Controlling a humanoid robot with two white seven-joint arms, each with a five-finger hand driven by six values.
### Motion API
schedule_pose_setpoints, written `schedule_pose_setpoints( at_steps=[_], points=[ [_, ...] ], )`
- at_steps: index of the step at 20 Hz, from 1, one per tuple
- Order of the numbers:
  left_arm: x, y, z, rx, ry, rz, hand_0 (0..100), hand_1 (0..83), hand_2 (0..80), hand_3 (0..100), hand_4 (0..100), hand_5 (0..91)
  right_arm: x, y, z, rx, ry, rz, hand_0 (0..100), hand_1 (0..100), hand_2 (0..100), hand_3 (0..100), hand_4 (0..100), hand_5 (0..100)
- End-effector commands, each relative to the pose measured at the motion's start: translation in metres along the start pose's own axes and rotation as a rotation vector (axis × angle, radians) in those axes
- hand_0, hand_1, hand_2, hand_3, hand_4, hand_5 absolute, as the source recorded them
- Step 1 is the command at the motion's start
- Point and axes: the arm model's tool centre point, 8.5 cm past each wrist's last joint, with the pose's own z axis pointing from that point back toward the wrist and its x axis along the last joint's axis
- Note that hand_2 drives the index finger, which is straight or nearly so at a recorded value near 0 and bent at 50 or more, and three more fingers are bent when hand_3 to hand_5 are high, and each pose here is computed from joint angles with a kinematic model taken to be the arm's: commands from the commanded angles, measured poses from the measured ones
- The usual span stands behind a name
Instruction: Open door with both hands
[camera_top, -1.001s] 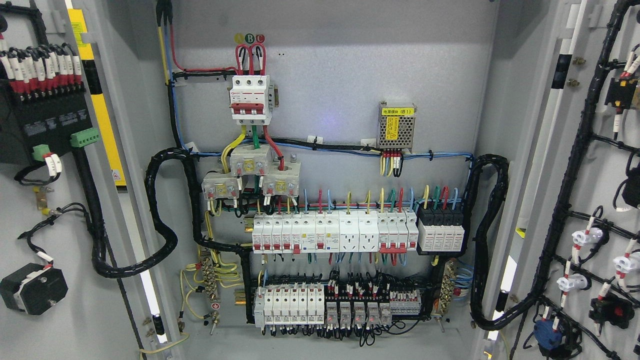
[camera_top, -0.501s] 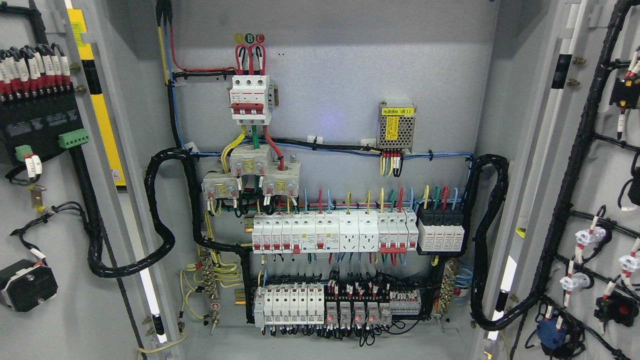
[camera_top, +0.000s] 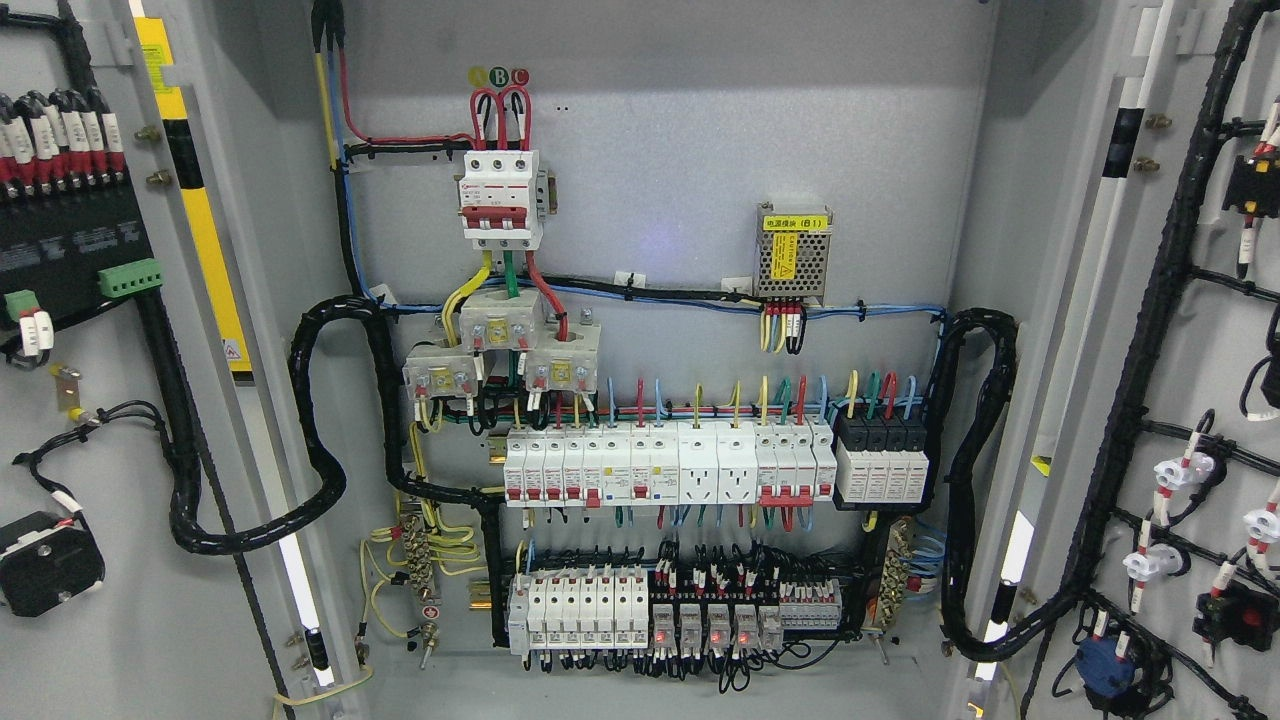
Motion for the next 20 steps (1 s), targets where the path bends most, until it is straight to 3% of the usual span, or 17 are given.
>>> schedule_pose_setpoints(
  at_steps=[1, 6, 12, 20],
  points=[
    [0.002, 0.026, 0.006, 0.057, 0.024, -0.027, 0, 0.0, 0.0, 0, 0, 0.0, 0.0, -0.005, 0.002, -0.012, 0.003, 0.009, 22, 8, 0, 0, 0, 0],
    [0.012, 0.029, 0.005, 0.032, -0.004, -0.007, 0, 0.0, 0.0, 0, 0, 0.0, -0.001, -0.004, 0.002, -0.01, 0.003, 0.006, 22, 8, 0, 0, 0, 0],
    [0.006, 0.045, 0.012, 0.077, 0.02, -0.007, 0, 0.0, 0.0, 0, 0, 0.0, -0.001, 0.001, 0.001, 0.005, 0.002, -0.004, 21, 8, 0, 0, 0, 0],
    [0.008, 0.047, 0.01, 0.079, 0.018, -0.01, 0, 0.0, 0.0, 0, 0, 0.0, 0.001, 0.017, 0.001, 0.043, -0.004, -0.027, 21, 8, 0, 0, 0, 0]
  ],
)
